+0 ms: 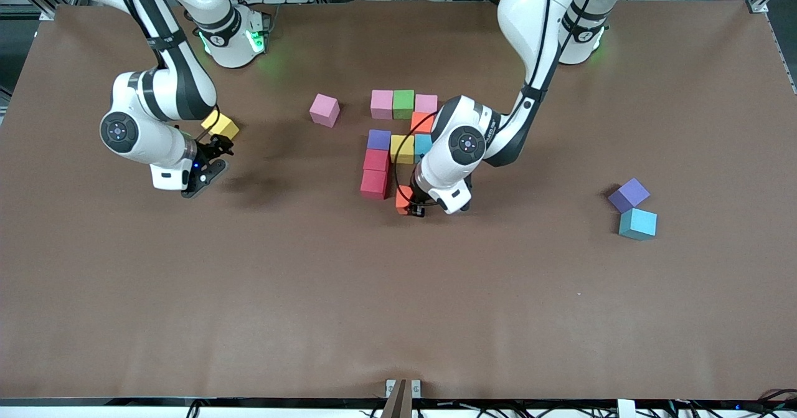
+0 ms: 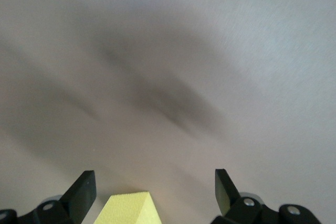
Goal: Form number 2 with 11 blocks
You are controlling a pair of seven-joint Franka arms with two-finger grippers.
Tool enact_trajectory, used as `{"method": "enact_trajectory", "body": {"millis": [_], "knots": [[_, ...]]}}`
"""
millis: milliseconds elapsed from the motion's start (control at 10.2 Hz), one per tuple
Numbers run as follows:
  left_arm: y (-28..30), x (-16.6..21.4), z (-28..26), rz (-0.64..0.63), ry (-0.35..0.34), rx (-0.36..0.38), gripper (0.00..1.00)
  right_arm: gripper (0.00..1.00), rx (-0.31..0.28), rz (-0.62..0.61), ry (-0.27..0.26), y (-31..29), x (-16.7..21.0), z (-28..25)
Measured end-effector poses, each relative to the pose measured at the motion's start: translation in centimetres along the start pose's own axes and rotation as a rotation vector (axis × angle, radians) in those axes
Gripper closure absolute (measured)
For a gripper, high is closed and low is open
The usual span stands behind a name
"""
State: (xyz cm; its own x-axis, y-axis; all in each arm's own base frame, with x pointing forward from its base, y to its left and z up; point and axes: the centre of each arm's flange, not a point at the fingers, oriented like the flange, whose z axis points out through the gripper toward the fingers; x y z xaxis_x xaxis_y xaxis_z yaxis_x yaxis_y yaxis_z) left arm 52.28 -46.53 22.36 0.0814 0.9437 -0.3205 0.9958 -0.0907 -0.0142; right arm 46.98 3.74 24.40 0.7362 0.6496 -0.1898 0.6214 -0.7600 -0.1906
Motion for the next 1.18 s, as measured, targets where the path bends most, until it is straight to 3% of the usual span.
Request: {"method": "enact_trajectory", "body": {"millis": [392,881,1175], "knots": [[-0.5,-0.3,0.5,-0.038,-0.041,-0.007,0.45,0.0,0.047,0.002,-0.06,-1.1,-2.2,3.3],[-1.8,-0.1,2.1,-0.031,-0.053,-0.004,0.45,0.0,0.021,0.007,-0.025,-0.5,-1.8,2.7],[-1.9,0.7,2.6,-0.014,-0.107,0.013,0.45,0.0,0.061,0.088,0.003,-2.4,-0.4,2.8]]}}
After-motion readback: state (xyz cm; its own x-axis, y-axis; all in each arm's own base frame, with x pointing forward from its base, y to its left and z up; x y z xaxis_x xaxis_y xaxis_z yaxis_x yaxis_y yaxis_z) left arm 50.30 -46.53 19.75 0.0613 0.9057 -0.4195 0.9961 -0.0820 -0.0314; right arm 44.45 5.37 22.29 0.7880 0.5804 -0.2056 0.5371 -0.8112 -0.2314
